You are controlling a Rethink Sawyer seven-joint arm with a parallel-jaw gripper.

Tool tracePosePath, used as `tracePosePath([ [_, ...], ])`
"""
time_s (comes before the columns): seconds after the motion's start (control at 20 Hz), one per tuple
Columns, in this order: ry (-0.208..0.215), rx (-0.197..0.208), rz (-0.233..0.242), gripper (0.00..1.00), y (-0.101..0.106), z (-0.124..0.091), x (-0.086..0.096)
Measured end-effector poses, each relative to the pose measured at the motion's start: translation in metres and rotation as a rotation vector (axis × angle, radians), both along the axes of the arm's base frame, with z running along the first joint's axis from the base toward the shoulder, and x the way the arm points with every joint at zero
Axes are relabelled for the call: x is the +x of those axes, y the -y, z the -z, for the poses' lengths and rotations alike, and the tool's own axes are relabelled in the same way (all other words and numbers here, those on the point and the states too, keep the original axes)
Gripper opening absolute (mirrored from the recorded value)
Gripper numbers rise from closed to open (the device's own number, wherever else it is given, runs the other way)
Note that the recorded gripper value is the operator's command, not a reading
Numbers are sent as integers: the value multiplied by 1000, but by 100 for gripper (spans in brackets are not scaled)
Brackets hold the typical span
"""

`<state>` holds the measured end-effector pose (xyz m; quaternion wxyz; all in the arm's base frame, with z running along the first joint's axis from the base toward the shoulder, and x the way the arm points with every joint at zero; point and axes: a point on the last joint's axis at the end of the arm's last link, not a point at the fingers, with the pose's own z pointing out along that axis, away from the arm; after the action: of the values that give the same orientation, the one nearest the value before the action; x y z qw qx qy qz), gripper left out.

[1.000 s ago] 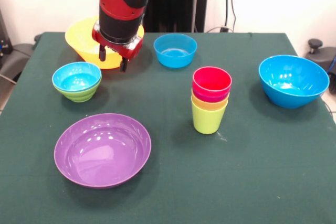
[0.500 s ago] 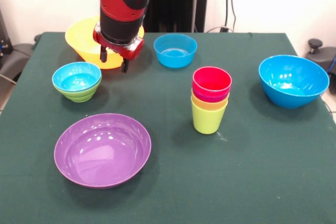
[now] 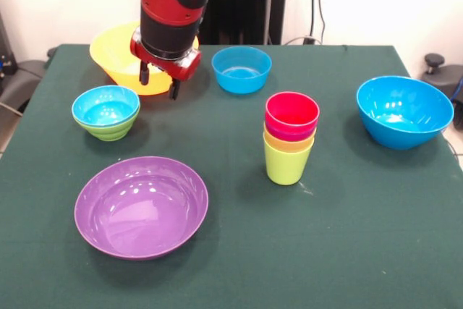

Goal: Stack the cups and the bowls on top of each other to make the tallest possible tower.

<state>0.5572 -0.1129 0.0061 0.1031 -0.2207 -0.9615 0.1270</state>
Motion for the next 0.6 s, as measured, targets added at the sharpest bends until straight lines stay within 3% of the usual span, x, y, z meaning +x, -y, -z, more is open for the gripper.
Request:
tracePosePath([
  [0.6, 15, -5, -24, 100, -12, -8, 6],
])
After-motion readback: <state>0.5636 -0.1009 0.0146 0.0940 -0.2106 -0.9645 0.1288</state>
